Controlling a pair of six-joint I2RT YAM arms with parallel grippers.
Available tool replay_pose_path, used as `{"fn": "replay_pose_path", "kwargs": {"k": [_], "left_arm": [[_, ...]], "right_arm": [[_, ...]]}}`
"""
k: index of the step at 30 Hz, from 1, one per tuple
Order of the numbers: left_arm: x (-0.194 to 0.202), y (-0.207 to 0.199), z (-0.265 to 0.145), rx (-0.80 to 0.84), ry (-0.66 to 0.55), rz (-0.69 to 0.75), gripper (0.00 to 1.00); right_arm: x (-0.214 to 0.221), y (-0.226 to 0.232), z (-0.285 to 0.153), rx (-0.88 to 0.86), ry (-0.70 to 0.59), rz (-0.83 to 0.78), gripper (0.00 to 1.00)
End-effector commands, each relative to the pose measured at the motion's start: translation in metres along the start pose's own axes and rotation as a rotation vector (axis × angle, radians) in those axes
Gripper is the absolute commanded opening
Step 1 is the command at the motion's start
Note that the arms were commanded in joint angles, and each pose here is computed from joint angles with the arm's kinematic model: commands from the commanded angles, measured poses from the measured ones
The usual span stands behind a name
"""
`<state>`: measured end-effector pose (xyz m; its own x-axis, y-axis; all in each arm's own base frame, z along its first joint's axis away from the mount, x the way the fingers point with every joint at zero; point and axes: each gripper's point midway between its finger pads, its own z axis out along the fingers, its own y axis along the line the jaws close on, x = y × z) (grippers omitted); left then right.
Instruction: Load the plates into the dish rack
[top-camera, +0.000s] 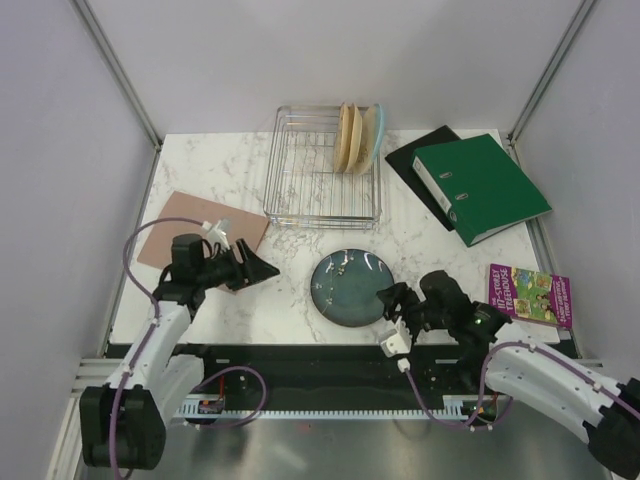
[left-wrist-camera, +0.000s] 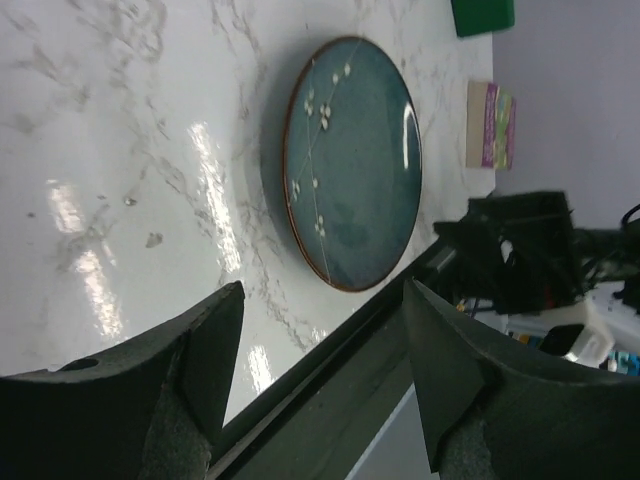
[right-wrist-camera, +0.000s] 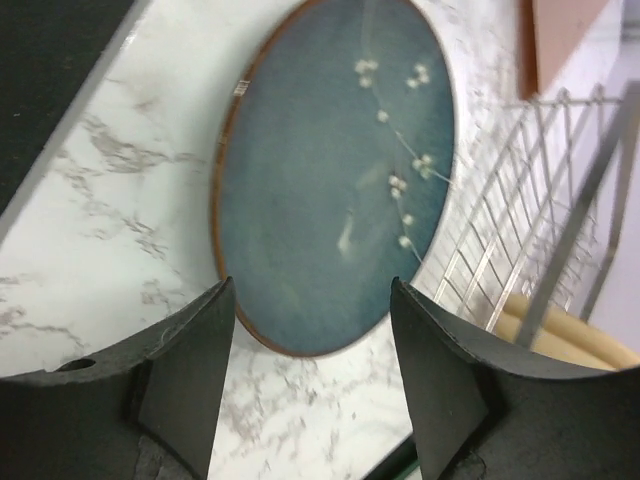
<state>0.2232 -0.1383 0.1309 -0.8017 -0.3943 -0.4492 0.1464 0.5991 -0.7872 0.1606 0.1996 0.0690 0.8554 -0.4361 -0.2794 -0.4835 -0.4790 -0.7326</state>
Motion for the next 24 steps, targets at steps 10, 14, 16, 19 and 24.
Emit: {"fn": "replay_pose_path", "kwargs": {"k": [10, 14, 16, 19, 24], "left_arm": [[0.049, 0.013, 0.059, 0.009, 0.167, 0.212, 0.64], [0.048, 0.014, 0.081, 0.015, 0.183, 0.225, 0.62], [0.05, 0.013, 0.088, 0.022, 0.194, 0.219, 0.62], [0.052, 0.015, 0.099, 0.026, 0.215, 0.205, 0.61], [0.056, 0.014, 0.113, 0.06, 0.251, 0.182, 0.6]], "right_arm": [[0.003, -0.104, -0.023, 0.283, 0.057, 1.51, 0.69], [0.016, -0.127, -0.013, 0.349, -0.084, 1.788, 0.69], [0.048, -0.12, -0.017, 0.41, -0.07, 1.944, 0.69], [0.077, -0.096, -0.02, 0.461, -0.052, 2.177, 0.69], [0.104, -0.058, -0.019, 0.493, 0.007, 2.353, 0.68]]}}
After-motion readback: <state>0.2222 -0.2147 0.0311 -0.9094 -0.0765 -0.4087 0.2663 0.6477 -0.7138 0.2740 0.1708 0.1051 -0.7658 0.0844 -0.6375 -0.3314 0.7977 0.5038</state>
